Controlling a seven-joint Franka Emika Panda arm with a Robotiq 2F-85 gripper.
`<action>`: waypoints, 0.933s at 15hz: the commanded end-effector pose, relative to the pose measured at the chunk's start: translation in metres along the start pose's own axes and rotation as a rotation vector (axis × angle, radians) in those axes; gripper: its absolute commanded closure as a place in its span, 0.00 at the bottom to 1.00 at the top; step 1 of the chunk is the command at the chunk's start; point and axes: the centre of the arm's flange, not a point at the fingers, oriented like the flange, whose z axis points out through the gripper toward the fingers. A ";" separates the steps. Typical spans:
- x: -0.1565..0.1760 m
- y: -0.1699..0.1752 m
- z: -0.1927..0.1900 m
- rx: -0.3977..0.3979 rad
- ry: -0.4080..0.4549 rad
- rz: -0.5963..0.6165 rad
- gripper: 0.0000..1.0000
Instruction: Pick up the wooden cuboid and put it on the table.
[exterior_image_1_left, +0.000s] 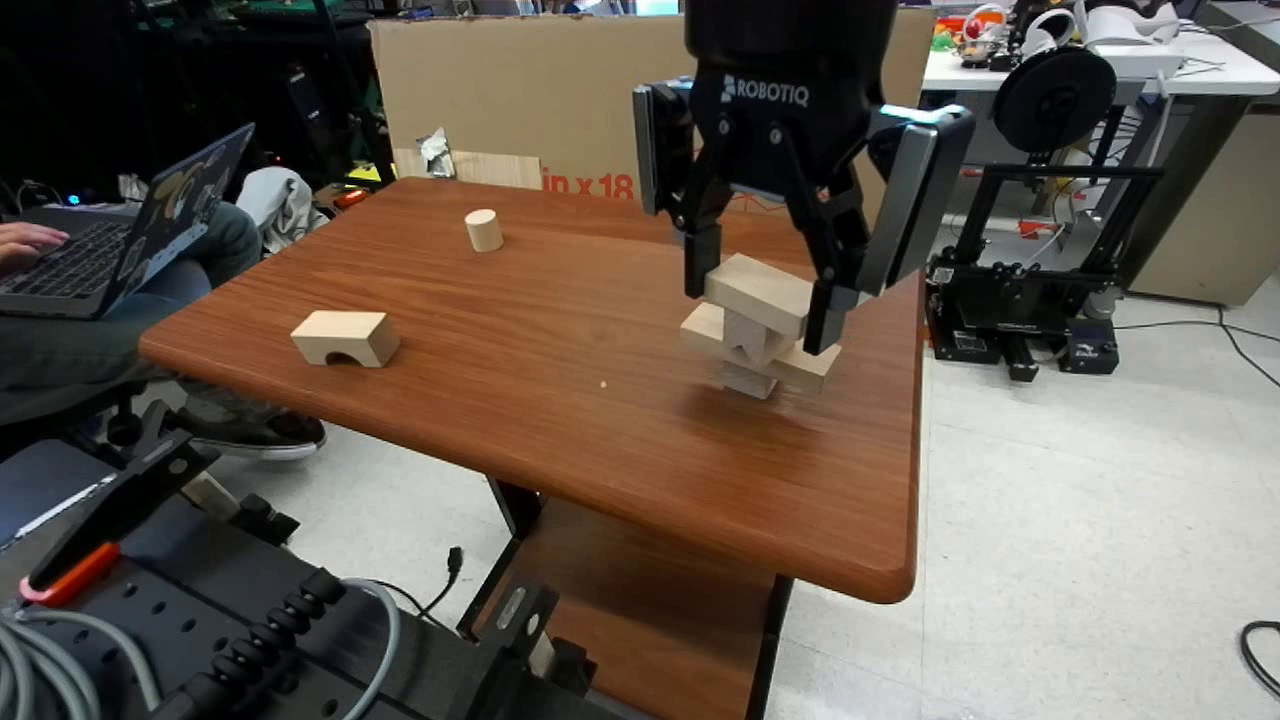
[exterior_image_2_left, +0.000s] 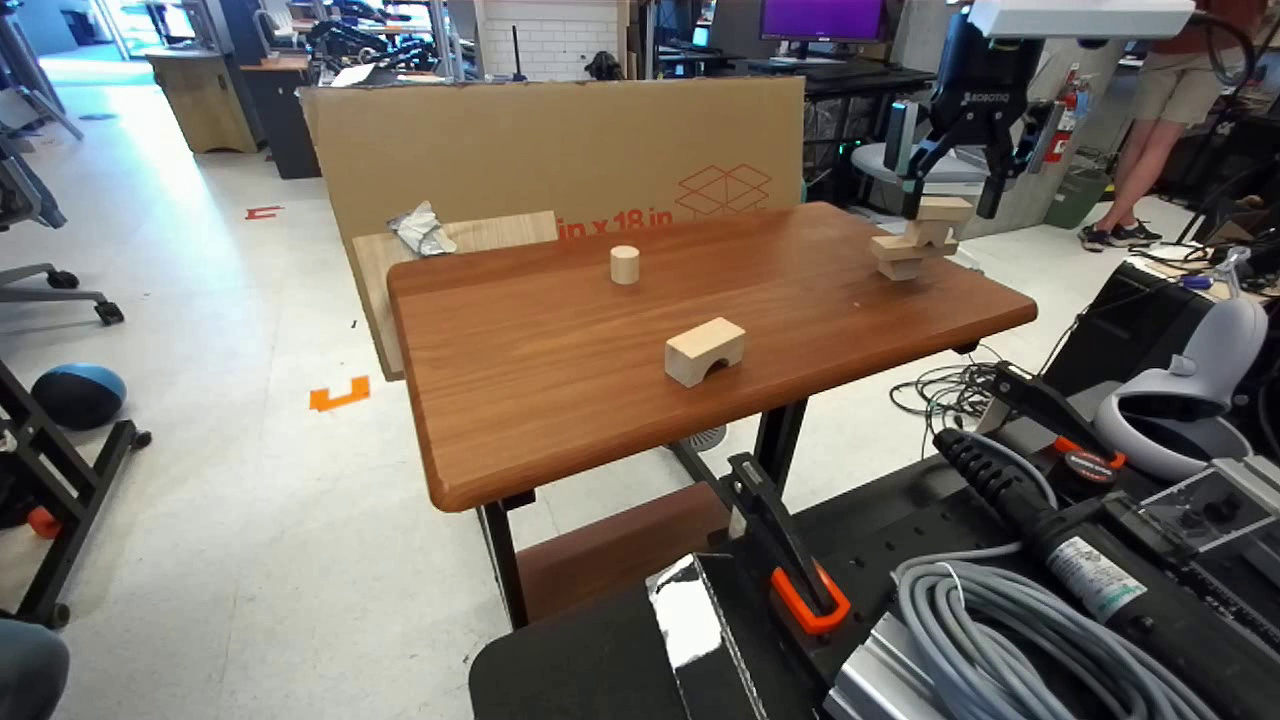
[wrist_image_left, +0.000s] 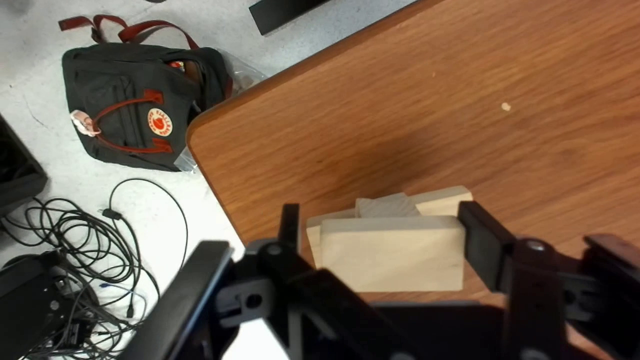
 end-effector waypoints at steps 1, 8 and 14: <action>0.007 -0.007 0.001 -0.026 0.018 -0.022 0.51; 0.001 -0.013 -0.004 -0.043 0.028 -0.056 0.58; -0.018 -0.021 -0.014 -0.092 0.038 -0.170 0.58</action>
